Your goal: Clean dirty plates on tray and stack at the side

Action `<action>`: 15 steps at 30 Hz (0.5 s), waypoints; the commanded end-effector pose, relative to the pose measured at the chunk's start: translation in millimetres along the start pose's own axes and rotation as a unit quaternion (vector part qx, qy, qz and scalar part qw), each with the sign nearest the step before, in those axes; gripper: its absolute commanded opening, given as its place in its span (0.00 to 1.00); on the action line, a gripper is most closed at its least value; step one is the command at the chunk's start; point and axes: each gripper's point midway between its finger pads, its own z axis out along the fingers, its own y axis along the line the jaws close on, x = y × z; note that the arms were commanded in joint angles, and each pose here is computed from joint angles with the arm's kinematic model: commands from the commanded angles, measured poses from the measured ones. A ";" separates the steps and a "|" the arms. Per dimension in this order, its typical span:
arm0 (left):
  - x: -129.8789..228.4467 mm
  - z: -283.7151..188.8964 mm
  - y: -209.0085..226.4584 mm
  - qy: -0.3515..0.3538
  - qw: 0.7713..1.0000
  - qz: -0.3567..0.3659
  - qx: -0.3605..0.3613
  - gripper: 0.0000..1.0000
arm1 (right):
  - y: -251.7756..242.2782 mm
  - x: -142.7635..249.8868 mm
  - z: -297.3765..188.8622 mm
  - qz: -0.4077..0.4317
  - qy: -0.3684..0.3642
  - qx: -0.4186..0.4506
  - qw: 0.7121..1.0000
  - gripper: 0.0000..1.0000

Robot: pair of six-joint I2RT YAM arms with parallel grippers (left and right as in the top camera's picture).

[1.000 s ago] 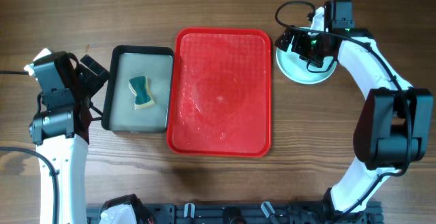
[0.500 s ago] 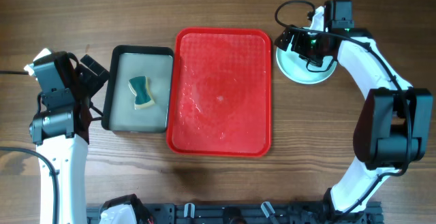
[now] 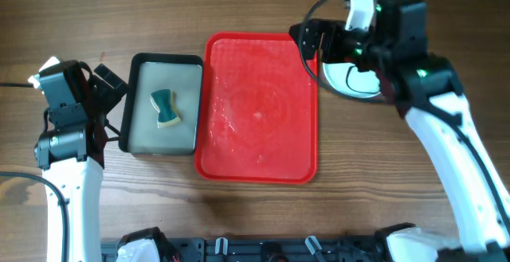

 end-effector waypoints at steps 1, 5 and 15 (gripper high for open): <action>-3.6 -0.3 0.5 -0.004 1.000 -0.009 -0.001 1.00 | 11.8 -26.4 -47.3 -0.021 -0.079 0.033 0.996 0.99; -3.6 -0.3 0.5 -0.004 1.000 -0.009 -0.001 1.00 | 8.6 -46.4 -102.7 -0.042 -0.162 0.104 0.980 0.99; -3.6 -0.3 0.5 -0.004 1.000 -0.009 -0.001 1.00 | 4.4 9.8 -181.0 -0.150 -0.378 0.077 0.910 1.00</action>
